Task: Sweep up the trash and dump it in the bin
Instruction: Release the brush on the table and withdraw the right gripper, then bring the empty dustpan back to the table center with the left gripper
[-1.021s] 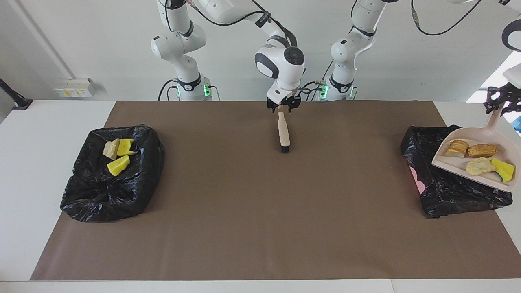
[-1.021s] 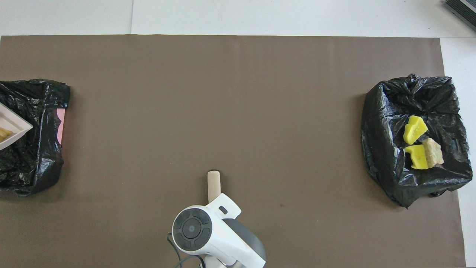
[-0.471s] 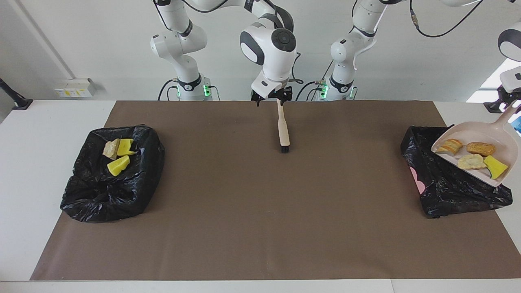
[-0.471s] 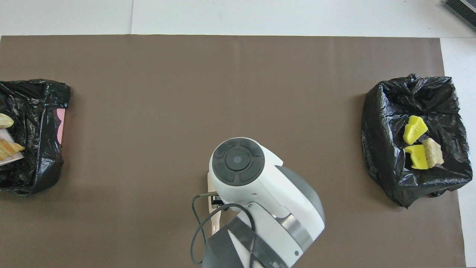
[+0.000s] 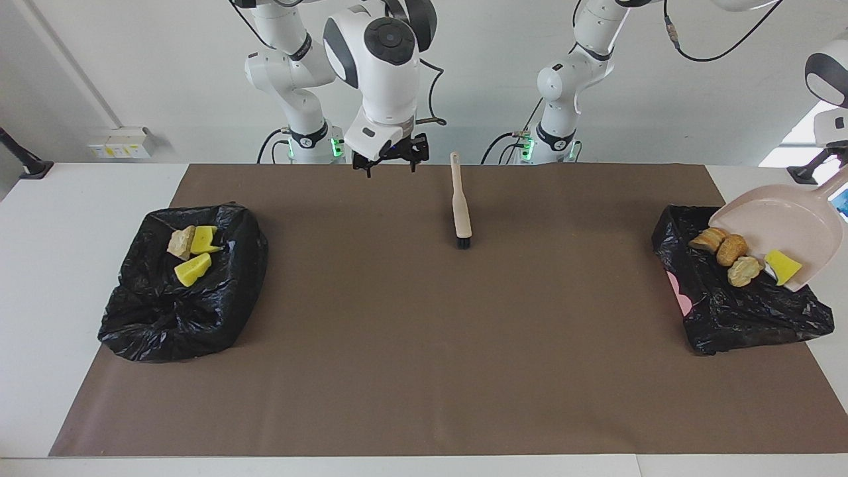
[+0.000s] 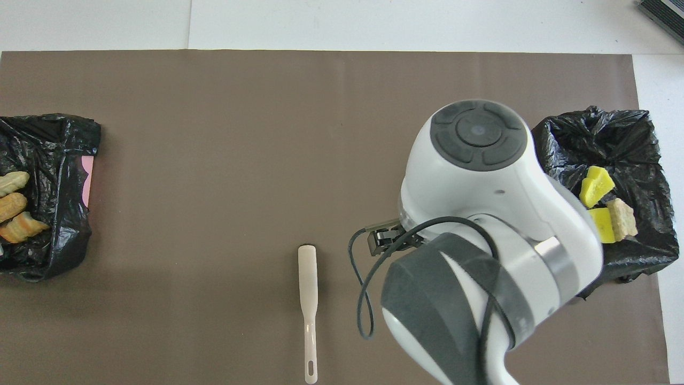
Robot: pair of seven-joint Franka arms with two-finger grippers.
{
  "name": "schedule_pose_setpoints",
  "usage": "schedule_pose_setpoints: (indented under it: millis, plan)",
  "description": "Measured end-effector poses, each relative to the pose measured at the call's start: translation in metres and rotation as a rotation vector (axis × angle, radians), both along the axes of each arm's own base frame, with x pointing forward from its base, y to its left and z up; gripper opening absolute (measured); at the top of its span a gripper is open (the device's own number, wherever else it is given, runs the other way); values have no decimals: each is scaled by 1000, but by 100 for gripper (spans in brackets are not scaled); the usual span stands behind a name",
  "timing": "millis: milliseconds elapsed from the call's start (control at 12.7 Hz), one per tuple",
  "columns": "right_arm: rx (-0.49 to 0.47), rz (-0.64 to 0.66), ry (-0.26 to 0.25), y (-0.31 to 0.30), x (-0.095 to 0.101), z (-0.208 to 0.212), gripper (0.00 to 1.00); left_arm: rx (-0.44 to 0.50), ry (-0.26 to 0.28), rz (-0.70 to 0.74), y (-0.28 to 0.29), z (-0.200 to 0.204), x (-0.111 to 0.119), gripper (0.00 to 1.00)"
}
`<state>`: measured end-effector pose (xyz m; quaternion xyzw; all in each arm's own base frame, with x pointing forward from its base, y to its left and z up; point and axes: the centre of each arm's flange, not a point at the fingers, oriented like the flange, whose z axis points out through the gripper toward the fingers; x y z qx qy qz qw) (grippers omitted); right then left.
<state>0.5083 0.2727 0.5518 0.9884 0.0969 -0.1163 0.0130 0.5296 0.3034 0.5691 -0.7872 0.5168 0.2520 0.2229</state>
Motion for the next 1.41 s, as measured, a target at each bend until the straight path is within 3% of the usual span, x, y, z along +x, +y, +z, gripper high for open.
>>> schedule_pose_setpoints:
  millis: [236, 707, 1021, 1178, 1413]
  plan:
    - [15, -5, -7, -35, 17, 14, 100, 90, 55, -57, -31, 22, 6, 32]
    - [5, -22, -11, -47, 19, 21, 100, 168, 136, -110, -65, 35, 16, 32]
    - [12, -121, -84, -96, 41, 47, 100, 164, 86, -143, -85, 75, 21, 32]
    - [6, -203, -113, -139, 55, 56, 100, 65, 50, -150, -108, 75, 25, 32]
    - [-13, -335, -133, -211, 68, 62, 100, -107, -77, -77, -132, 77, 26, 32]
